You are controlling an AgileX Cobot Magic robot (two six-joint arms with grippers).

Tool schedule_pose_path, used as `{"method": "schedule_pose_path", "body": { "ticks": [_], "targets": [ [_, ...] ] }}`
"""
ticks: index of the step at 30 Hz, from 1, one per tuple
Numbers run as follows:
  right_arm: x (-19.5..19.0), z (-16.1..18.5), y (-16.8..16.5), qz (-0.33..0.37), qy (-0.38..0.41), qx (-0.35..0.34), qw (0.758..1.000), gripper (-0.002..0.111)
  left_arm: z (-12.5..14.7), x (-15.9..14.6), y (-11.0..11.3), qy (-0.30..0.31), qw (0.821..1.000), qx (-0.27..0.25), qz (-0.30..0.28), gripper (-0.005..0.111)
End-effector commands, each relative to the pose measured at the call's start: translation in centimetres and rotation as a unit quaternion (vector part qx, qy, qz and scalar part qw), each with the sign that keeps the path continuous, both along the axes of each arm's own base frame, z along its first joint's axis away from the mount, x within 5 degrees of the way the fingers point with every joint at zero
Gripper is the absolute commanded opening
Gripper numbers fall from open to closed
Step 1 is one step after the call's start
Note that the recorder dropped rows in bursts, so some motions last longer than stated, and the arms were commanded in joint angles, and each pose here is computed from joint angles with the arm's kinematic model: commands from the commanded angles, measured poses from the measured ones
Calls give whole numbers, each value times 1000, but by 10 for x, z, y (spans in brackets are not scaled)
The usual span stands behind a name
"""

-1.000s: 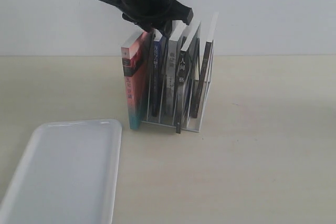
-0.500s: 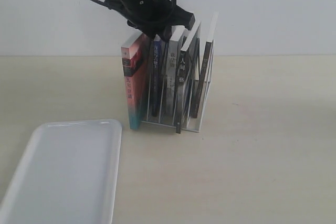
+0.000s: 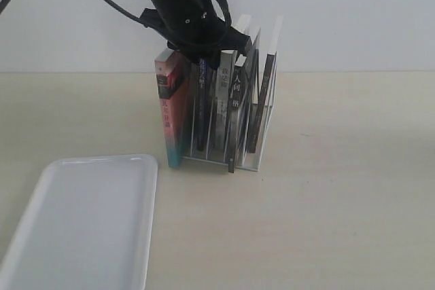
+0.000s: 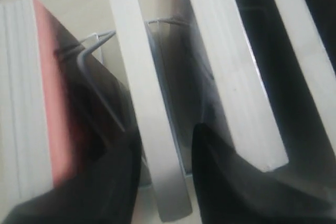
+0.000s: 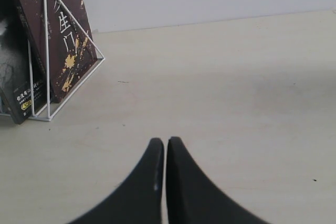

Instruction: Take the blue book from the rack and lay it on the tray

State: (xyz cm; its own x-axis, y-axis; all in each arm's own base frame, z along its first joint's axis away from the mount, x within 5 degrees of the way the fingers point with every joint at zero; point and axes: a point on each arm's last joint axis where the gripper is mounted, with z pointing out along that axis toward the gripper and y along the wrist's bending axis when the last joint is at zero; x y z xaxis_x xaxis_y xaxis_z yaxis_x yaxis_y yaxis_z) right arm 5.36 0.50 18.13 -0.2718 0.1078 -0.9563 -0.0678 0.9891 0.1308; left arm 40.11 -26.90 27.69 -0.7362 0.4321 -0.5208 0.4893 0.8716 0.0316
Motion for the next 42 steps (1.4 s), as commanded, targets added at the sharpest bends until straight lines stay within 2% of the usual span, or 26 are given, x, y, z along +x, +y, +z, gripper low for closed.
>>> {"method": "schedule_pose_path", "body": {
  "ticks": [1, 4, 9, 11, 16, 23, 42],
  "targets": [
    [0, 2, 0, 0, -10, -4, 1000, 1, -3, 3, -2, -2, 1000, -4, 3, 32],
    [0, 2, 0, 0, -10, -4, 1000, 1, -12, 5, -3, 5, 1000, 1, 3, 32],
    [0, 2, 0, 0, -10, -4, 1000, 1, -11, 5, -3, 4, 1000, 0, 3, 31],
    [0, 2, 0, 0, -10, -4, 1000, 1, -11, 5, -3, 4, 1000, 0, 3, 26],
    [0, 2, 0, 0, -10, -4, 1000, 1, -11, 5, -3, 3, 1000, 1, 1, 4],
    [0, 2, 0, 0, -10, -4, 1000, 1, -9, 5, -2, 1, 1000, 5, 1, 4],
    [0, 2, 0, 0, -10, -4, 1000, 1, 75, -24, 17, -64, 997, -50, 3, 4]
  ]
}}
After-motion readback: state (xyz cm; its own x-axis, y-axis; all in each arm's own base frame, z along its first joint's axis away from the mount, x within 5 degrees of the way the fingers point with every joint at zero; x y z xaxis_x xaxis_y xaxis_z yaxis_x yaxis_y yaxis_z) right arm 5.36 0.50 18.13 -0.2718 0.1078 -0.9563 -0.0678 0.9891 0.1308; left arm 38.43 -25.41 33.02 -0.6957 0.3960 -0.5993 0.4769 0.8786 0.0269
